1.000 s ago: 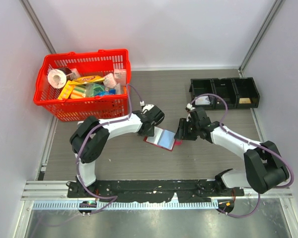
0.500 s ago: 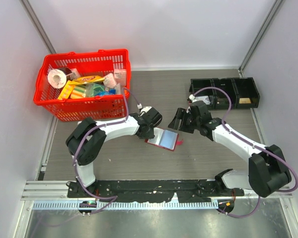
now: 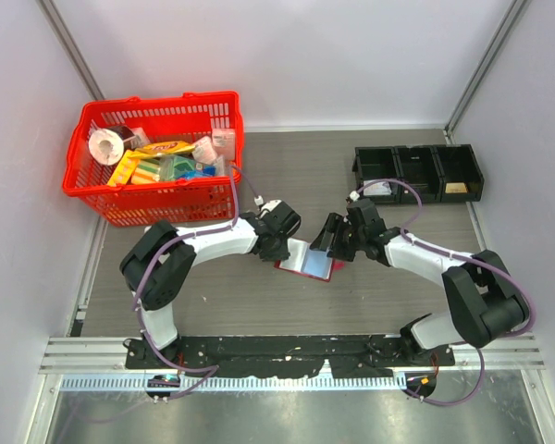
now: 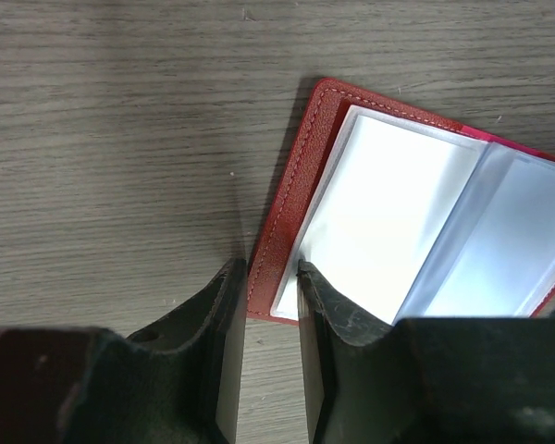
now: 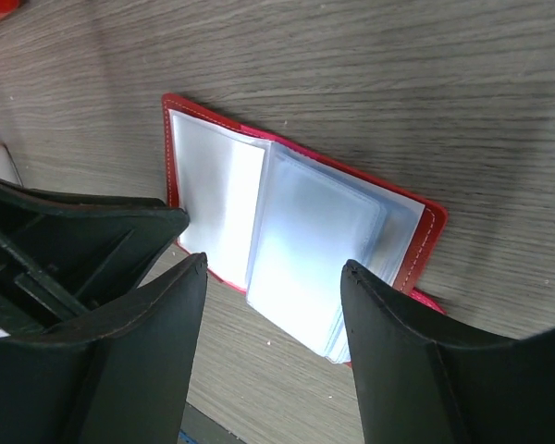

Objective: Take the credit cards out of the card holder
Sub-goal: Remove the credit card from the card holder.

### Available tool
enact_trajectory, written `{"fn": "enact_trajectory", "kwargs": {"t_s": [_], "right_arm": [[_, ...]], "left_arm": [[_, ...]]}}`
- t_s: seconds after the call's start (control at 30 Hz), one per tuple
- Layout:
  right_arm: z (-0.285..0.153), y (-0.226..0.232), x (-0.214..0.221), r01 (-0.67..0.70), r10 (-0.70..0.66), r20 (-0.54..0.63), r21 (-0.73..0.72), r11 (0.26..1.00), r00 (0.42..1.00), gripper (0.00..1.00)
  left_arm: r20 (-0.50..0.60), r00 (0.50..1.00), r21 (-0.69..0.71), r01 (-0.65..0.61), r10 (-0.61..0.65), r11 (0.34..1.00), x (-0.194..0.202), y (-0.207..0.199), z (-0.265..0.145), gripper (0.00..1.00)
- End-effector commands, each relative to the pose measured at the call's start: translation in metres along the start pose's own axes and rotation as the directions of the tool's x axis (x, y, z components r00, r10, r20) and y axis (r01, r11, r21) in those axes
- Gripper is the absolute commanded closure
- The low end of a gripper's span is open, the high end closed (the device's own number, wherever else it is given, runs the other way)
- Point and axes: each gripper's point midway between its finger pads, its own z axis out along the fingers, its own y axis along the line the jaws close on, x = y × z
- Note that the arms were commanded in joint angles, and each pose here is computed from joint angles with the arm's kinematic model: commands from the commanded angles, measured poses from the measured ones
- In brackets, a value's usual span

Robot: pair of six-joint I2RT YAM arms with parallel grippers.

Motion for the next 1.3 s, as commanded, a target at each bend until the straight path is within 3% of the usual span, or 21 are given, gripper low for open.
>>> {"fn": "enact_trajectory", "kwargs": {"t_s": [0.0,0.47,0.67,1.0,1.27], "right_arm": [[0.004,-0.001,-0.002,-0.025,0.025,0.021,0.003,1.000,0.999,0.36],[0.005,-0.022,0.008,-0.036,0.036,0.001,0.086,0.996,0.999,0.37],[0.012,-0.015,0.015,-0.040,0.041,-0.031,0.029,0.999,0.999,0.39],[0.022,0.040,0.009,0.013,-0.021,-0.046,-0.160,0.987,0.999,0.43],[0.024,0.104,0.012,0.139,-0.163,-0.059,-0.286,0.948,0.985,0.43]], "left_arm": [[-0.013,0.999,0.029,0.033,-0.033,0.999,0.004,-0.004,-0.005,0.69],[-0.018,1.000,0.033,0.024,-0.023,0.999,0.004,-0.006,-0.003,0.69],[-0.027,0.999,0.051,0.019,-0.018,0.999,0.004,-0.011,-0.001,0.69],[-0.033,0.999,0.106,0.020,-0.017,0.994,0.006,-0.020,-0.002,0.70],[0.004,0.999,0.122,0.041,-0.042,0.992,0.001,-0.018,-0.008,0.65]]}}
